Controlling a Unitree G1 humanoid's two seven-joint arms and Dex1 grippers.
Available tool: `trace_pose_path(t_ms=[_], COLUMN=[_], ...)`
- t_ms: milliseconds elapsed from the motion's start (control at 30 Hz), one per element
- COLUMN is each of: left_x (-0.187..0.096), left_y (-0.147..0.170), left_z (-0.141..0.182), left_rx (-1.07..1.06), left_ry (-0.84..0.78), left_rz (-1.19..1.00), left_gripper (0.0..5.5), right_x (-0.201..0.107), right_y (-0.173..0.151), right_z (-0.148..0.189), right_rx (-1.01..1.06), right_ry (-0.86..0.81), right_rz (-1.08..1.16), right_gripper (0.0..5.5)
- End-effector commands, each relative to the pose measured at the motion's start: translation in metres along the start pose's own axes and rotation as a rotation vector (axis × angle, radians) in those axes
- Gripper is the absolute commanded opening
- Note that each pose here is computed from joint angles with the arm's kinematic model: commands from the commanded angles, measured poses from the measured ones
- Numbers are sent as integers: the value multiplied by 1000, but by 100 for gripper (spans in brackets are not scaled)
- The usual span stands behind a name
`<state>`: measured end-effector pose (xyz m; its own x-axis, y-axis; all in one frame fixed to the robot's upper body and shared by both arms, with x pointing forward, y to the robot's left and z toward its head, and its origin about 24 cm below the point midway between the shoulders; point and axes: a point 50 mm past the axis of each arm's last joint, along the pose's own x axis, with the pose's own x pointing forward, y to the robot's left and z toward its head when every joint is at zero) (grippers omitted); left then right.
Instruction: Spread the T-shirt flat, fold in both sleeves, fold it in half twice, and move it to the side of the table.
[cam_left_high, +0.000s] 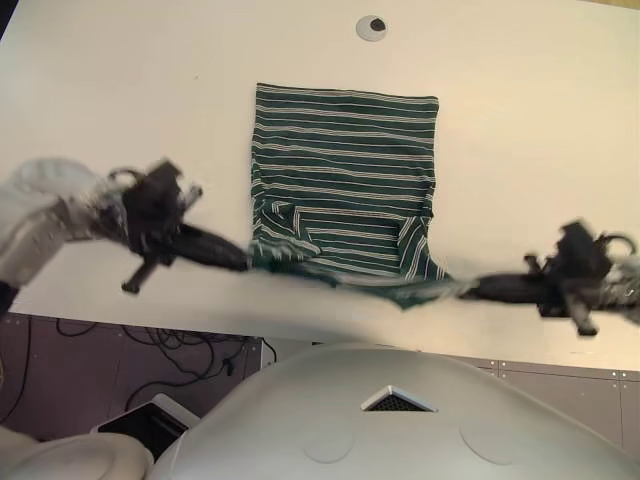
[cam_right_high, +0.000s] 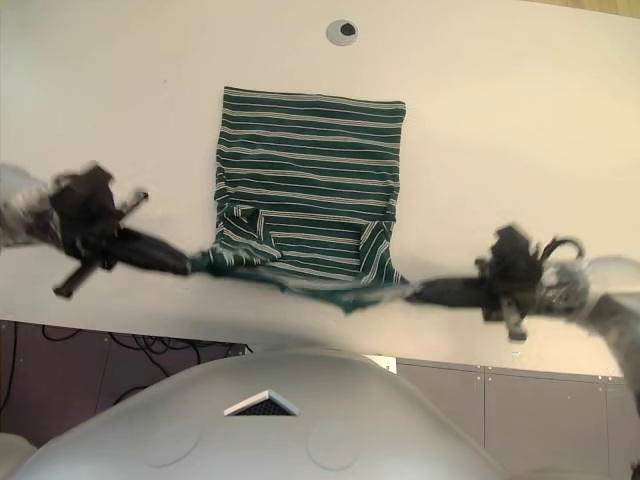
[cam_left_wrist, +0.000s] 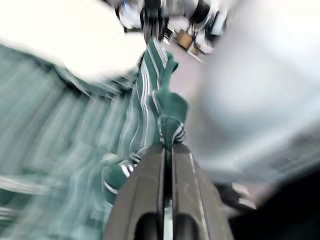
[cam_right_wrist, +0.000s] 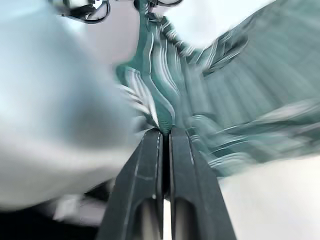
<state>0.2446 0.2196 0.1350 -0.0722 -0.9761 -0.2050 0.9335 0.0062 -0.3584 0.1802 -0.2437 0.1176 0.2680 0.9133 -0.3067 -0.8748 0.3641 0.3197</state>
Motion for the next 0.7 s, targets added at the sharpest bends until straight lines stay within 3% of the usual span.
trace_pose_path(t_ms=[33,133,267,633,700], left_x=[10,19,43,46,48], left_y=[78,108,128,143,145], left_z=[13,1,-31,-13,-14], left_rx=[188,262,422,480,484], left_ry=[-56,36,322,279,302], left_rz=[472,651,741,915,945], left_gripper=[1,1,1,1,43], right_x=[26,45,76,105,107], right_y=[-69,-96,-129,-153,-158], right_z=[14,15,8,14,12], right_rx=[-156,-184,-266,-342,-331], right_ry=[-96,-70,19,-10,5], right_rz=[-411,-504,-623,-683,-726], right_gripper=[0,0,0,0,44])
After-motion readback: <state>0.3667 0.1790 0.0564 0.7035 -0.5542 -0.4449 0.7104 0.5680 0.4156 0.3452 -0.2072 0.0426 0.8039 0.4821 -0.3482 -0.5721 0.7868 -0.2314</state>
